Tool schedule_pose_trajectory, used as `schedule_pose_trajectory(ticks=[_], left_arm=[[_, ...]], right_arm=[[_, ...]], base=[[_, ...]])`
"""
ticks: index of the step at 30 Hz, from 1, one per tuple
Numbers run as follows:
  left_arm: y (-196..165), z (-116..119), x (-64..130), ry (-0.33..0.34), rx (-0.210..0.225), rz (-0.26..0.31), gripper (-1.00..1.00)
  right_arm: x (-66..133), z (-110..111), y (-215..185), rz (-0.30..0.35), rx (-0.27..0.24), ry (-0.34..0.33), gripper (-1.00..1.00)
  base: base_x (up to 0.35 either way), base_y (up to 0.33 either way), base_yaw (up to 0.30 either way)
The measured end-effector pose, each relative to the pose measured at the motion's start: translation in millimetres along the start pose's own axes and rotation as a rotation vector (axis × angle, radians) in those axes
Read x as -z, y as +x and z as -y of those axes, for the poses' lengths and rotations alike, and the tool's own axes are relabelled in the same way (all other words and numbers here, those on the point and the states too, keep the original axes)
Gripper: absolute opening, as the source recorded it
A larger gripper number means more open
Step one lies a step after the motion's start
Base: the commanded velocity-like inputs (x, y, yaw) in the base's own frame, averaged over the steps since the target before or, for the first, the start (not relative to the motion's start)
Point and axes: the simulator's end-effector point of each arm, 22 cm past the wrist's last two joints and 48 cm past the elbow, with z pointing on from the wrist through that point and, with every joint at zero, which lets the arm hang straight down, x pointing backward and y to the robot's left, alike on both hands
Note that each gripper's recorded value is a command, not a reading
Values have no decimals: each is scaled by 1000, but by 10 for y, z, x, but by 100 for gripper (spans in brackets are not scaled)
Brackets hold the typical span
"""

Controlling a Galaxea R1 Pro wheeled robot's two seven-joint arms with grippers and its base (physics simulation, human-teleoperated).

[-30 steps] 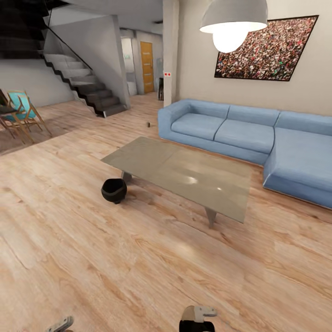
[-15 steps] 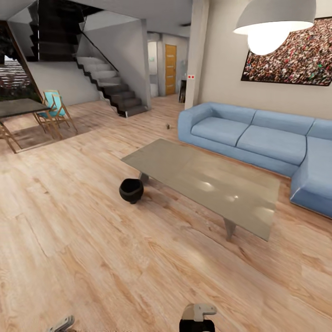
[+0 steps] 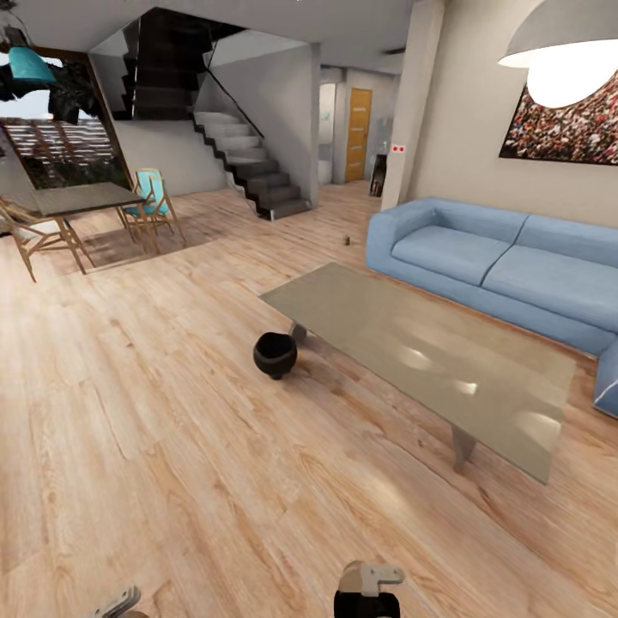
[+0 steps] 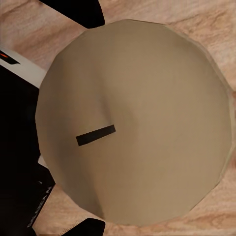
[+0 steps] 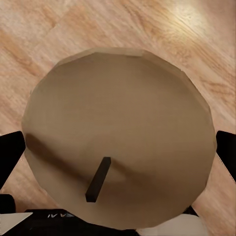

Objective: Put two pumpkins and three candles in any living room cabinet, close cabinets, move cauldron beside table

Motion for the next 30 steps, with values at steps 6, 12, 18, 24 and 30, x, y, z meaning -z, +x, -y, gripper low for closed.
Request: schedule_pose_trajectory(ticks=[6,12,18,24,30], left_arm=[[-15,5,10,2,0,4,-100],[-30,17,21,5,0,8,-100],[-44,28,32,8,0,12,-100],[-55,36,42,10,-1,16,-100],[-72,45,53,13,-1,21,-100]], right_arm=[[-11,22,47,5,-1,6,-100],[7,-35,39,13,19,-3,-100],[17,-43,18,19,21,-5,-100],[26,-44,-2,24,22,-5,-100],[43,-96,-22,28,19,-12,-100]], base=[[106,0,267],[17,0,267],[94,0,267],[222,0,267],[305,0,267]])
